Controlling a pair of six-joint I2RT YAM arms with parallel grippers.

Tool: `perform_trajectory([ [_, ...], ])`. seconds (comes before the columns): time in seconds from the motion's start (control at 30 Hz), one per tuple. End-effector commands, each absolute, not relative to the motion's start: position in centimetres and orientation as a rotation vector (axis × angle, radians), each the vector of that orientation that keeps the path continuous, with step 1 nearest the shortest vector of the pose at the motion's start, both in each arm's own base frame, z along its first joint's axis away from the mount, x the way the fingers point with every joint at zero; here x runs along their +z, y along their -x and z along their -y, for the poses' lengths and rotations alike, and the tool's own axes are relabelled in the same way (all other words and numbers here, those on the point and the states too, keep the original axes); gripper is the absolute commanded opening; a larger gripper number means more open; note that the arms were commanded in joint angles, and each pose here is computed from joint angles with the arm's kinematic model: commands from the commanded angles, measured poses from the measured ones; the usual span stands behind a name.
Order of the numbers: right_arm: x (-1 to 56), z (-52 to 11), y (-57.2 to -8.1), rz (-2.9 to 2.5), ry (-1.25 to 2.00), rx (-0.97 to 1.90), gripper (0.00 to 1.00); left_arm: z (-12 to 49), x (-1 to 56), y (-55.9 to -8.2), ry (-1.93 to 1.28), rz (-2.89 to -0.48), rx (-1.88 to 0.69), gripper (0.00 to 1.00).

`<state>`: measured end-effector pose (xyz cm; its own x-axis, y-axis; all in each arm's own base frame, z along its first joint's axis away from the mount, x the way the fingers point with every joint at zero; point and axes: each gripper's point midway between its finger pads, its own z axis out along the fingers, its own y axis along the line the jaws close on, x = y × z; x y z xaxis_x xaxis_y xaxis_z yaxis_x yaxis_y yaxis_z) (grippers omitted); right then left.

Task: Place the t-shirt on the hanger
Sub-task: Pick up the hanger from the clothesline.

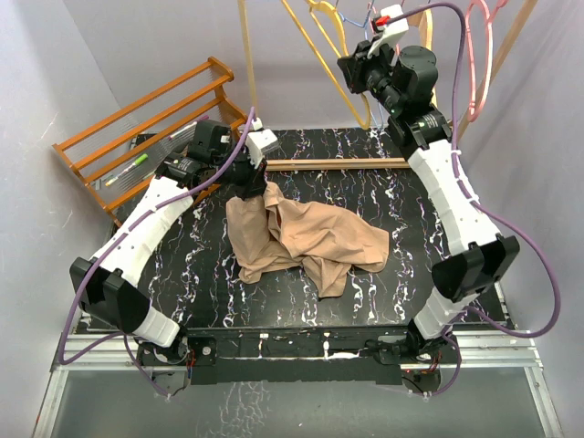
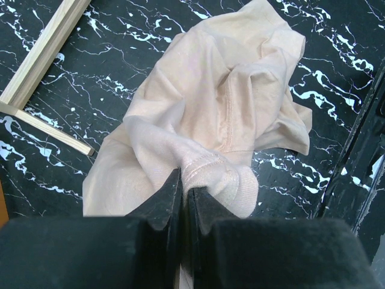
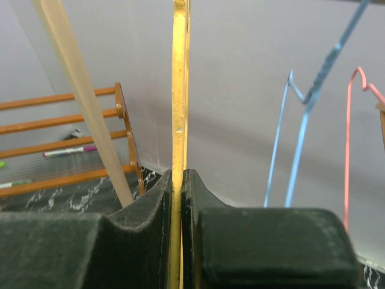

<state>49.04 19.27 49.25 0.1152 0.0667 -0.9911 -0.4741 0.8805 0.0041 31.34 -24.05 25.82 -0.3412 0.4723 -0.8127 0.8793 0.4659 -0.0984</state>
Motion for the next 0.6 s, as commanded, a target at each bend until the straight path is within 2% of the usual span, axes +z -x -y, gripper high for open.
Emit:
perform_trajectory([
  [0.0,52.6,-17.5,-44.5,-1.345,0.342,0.395,0.08,23.9,28.1,-31.5,-1.099,-1.954,-0.698,0.0],
  [0.23,48.7,-16.4,-38.9,-1.439,0.4,0.408,0.08,23.1,27.5,-33.5,-1.046,-2.022,-0.605,0.0],
  [0.57,43.9,-16.0,-32.5,-1.551,0.502,0.47,0.08,21.3,28.3,-39.9,-0.825,-2.102,-0.467,0.0],
])
